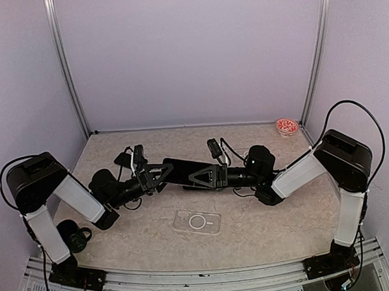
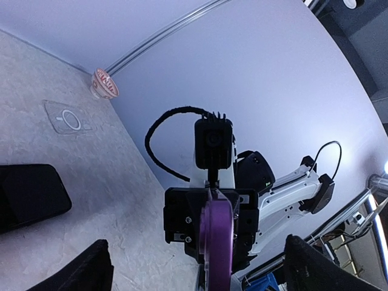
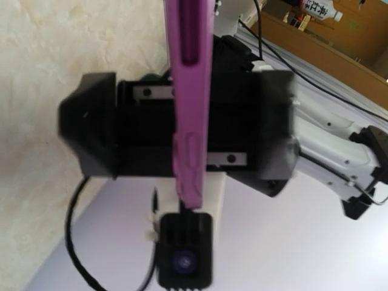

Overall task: Put the phone into the phone case
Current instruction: Pass from the left arm to the right

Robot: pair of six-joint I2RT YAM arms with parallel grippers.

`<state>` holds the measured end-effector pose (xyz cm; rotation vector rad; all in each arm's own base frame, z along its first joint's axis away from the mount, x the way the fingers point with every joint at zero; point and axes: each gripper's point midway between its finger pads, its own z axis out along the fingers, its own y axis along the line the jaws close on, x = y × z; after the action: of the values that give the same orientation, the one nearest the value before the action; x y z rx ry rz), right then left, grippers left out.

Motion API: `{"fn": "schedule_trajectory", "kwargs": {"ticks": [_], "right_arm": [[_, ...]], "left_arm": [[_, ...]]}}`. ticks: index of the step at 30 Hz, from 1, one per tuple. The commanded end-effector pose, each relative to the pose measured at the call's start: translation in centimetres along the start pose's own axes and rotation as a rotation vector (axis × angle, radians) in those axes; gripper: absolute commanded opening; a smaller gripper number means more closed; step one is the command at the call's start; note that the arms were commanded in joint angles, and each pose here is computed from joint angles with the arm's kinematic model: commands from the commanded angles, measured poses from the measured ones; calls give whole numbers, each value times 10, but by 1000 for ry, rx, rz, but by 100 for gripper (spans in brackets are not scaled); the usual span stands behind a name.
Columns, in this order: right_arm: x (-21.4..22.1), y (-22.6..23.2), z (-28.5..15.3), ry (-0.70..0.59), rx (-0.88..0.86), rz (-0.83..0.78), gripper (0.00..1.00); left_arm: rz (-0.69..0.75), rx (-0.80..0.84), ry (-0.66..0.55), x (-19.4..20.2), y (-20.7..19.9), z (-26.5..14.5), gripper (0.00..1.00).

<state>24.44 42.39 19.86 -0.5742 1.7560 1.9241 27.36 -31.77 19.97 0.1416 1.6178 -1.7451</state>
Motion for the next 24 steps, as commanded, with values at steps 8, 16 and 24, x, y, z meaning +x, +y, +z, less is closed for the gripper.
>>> {"fn": "schedule_trajectory", "kwargs": {"ticks": [8,16,24], "right_arm": [[14,-2,-26,40,247,70,0],[47,-5,-40,41,342,223,0],[70,-21,-38,48,405,346,0]], "left_arm": [[39,-348,71,11,35,-21,99],[-11,-502,108,36,50,-52,99],[-93,-631,112,57,75,-78,99]]}}
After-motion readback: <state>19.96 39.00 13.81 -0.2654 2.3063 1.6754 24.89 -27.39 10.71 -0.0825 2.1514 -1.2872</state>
